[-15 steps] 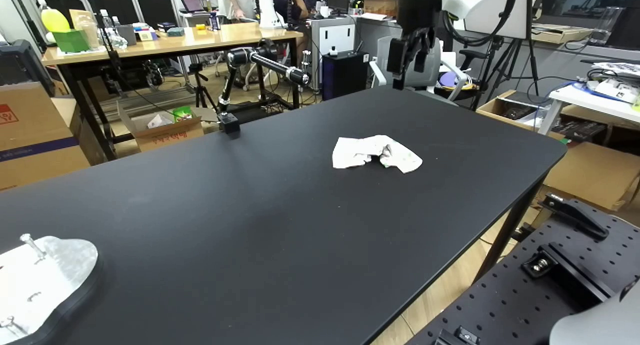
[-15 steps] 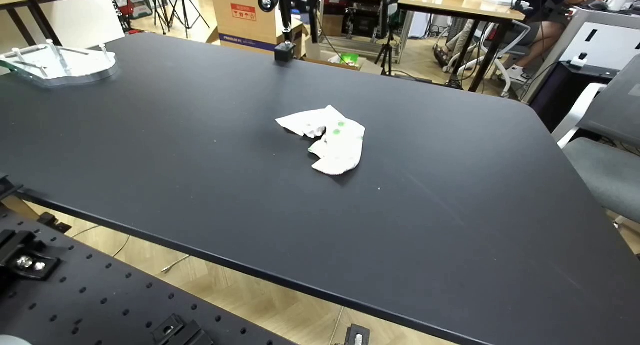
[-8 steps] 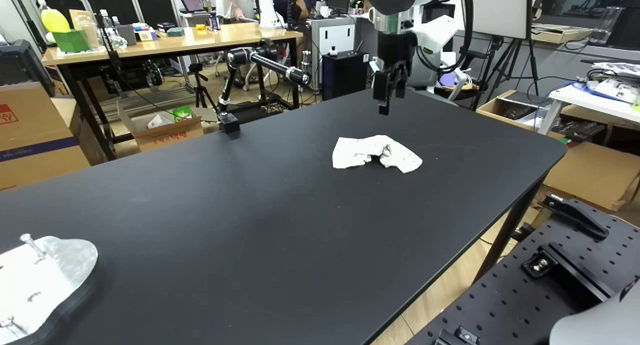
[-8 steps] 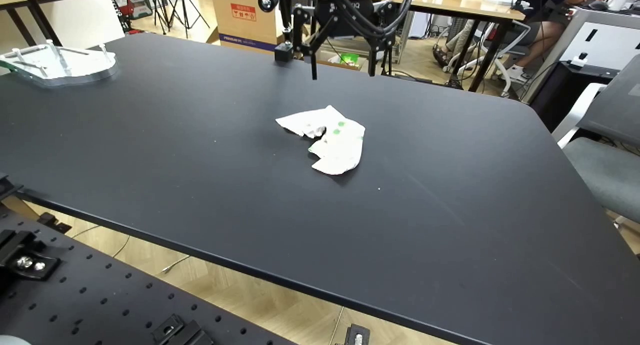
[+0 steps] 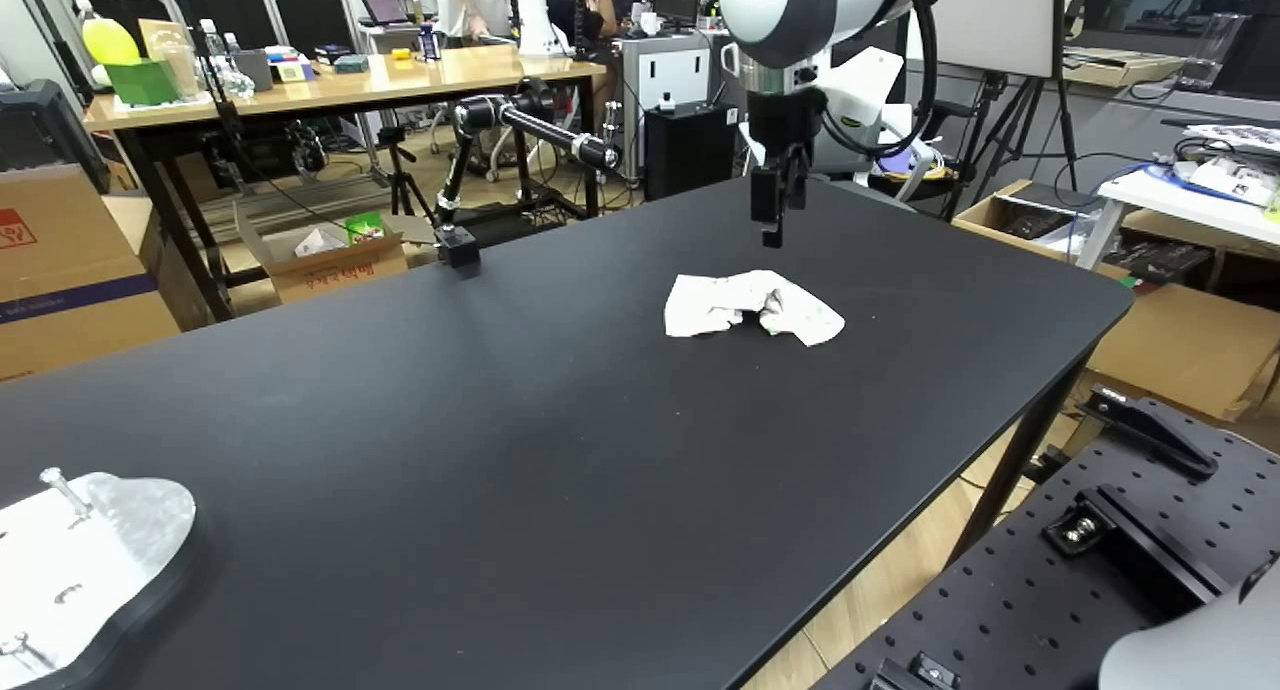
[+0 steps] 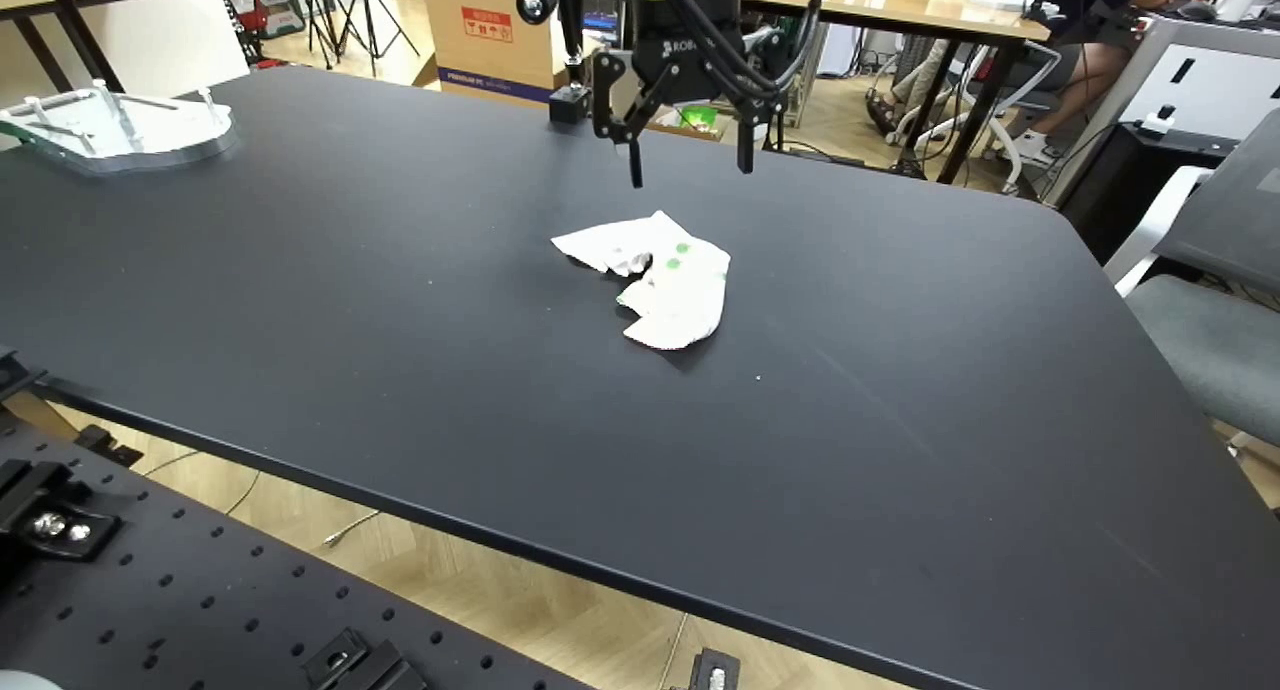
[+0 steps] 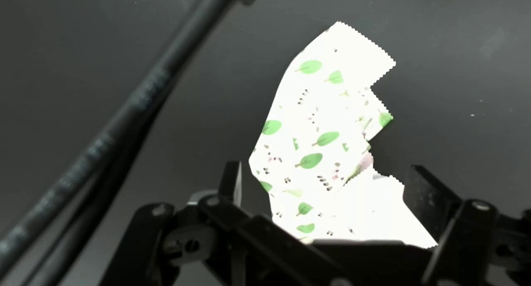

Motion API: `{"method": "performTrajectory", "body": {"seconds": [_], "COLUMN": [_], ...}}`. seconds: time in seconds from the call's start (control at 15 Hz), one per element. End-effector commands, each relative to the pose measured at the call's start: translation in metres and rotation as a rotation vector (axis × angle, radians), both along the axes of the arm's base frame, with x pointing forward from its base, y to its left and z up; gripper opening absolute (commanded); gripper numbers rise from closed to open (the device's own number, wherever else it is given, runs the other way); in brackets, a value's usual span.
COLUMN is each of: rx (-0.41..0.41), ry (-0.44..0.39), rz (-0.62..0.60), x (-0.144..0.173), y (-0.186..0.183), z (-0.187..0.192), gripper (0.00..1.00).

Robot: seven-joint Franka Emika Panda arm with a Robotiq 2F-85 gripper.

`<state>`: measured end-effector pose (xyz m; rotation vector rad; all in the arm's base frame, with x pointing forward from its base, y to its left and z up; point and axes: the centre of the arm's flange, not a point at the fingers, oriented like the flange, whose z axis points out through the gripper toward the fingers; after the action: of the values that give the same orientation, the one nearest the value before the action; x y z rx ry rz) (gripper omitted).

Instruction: Pick up the cloth from the table and hang it on the black stand

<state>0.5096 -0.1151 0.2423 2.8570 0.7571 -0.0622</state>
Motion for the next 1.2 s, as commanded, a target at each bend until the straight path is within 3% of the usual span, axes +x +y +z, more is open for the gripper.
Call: {"method": "performTrajectory", "body": {"seconds": [0.0,0.53,0.6,0.67,0.8,1.13], "rx": [-0.027,-0.036,-0.04,-0.037,-0.032,-0.021], "ry": [-0.008,-0.043,-0.044,-0.043,-0.046,-0.064], "rz": [0.073,0.118,0.122,0.125,0.124,0.125], "x": [0.016,0.027,0.028,0.029,0.03,0.025], "y": [0.003,0.013,0.012,0.011,0.012,0.015], "z": [-0.028,-0.078,-0.081,-0.084,-0.088,-0.081], "gripper": [1.0,1.0,0.96,0.74,0.7,0.34]}}
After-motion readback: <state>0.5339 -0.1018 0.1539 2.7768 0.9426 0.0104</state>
